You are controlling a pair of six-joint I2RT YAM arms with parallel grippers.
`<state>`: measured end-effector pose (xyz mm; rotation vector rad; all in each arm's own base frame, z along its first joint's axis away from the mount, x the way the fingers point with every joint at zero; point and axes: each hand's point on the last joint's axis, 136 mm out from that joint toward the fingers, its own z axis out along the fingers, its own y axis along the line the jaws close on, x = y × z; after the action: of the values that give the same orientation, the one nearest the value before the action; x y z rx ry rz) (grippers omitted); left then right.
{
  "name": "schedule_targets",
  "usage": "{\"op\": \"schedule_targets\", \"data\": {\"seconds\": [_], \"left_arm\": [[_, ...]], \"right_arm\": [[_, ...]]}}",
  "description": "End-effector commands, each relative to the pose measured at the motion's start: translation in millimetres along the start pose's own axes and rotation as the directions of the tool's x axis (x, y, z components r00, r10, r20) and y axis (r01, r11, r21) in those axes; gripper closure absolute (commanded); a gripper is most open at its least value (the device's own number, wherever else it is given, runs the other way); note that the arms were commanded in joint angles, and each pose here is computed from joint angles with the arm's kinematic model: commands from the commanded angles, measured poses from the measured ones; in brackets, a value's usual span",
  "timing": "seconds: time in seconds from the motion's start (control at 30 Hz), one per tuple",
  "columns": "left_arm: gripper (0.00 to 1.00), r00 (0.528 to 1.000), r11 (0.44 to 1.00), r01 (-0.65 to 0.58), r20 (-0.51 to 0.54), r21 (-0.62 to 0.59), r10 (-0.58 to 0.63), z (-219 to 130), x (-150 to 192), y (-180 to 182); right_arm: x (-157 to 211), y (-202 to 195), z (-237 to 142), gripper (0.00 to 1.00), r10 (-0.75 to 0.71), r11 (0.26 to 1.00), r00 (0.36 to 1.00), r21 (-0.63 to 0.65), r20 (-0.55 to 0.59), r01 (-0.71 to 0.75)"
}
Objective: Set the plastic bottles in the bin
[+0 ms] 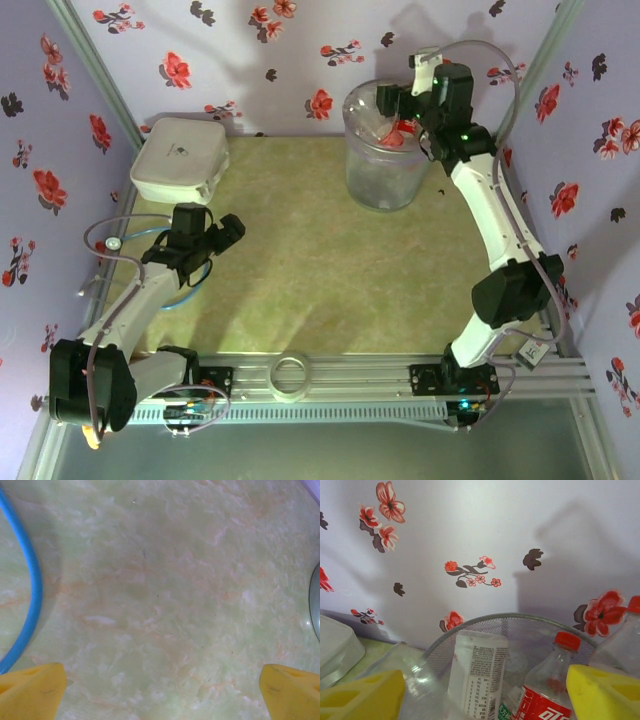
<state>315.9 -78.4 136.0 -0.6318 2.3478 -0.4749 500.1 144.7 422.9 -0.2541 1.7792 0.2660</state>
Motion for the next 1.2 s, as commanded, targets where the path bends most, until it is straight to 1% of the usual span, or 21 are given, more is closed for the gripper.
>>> {"op": "schedule_targets", "data": {"seconds": [0.0, 0.1, 0.17, 0.27, 0.33, 0.4, 0.57, 0.67, 0.73, 0.9, 1.03, 1.17], "left_arm": [[0.00, 0.998, 0.999, -0.048, 0.037, 0.014, 0.048, -10.1, -9.3, -7.7], [0.00, 0.993, 0.997, -0.082, 0.089, 0.011, 0.081, -19.1, -17.3, -7.0], [0.00, 0.984, 0.994, -0.113, 0.140, -0.011, 0.113, -27.6, -25.2, -3.5], [0.00, 0.959, 0.983, -0.162, 0.219, -0.087, 0.178, -40.6, -40.2, 7.6], [0.00, 0.939, 0.970, -0.181, 0.265, -0.161, 0.219, -49.5, -51.2, 18.9], [0.00, 0.922, 0.957, -0.191, 0.295, -0.220, 0.252, -55.2, -60.1, 28.1], [0.00, 0.885, 0.918, -0.212, 0.332, -0.336, 0.326, -57.3, -70.7, 49.9], [0.00, 0.853, 0.885, -0.237, 0.350, -0.400, 0.386, -57.3, -71.8, 62.6], [0.00, 0.825, 0.867, -0.253, 0.373, -0.429, 0.425, -56.0, -70.9, 70.1], [0.00, 0.779, 0.860, -0.230, 0.443, -0.456, 0.444, -54.5, -68.1, 86.0], [0.00, 0.753, 0.845, -0.219, 0.467, -0.488, 0.464, -48.1, -67.0, 100.0], [0.00, 0.741, 0.838, -0.216, 0.475, -0.500, 0.474, -36.5, -66.7, 107.6]], "right_arm": [[3.9, -6.6, -16.9, 0.17, -0.002, 1.000, 1.000, 0.027, -0.024, 0.002], [22.2, -10.3, -36.2, 0.17, -0.007, 0.998, 0.999, 0.055, -0.051, 0.010], [42.0, -18.5, -52.7, 0.16, -0.014, 0.995, 0.996, 0.100, -0.082, 0.023], [80.8, -35.5, -81.4, 0.13, -0.002, 0.982, 0.990, 0.186, -0.138, 0.028], [110.9, -43.7, -101.2, 0.10, 0.010, 0.973, 0.984, 0.231, -0.179, 0.032], [141.3, -47.5, -115.8, 0.02, 0.028, 0.967, 0.975, 0.252, -0.219, 0.029], [213.9, -60.8, -142.6, 0.01, 0.087, 0.943, 0.950, 0.334, -0.301, 0.019], [246.3, -67.0, -149.5, 0.01, 0.115, 0.927, 0.943, 0.374, -0.313, 0.011], [263.7, -73.8, -151.4, 0.01, 0.108, 0.913, 0.948, 0.407, -0.300, 0.024], [293.0, -99.7, -152.4, 0.01, 0.130, 0.845, 0.946, 0.533, -0.297, 0.051], [313.9, -99.4, -139.9, 0.01, 0.111, 0.856, 0.952, 0.514, -0.284, 0.054], [325.9, -101.1, -131.4, 0.01, 0.108, 0.855, 0.958, 0.516, -0.265, 0.046]]}}
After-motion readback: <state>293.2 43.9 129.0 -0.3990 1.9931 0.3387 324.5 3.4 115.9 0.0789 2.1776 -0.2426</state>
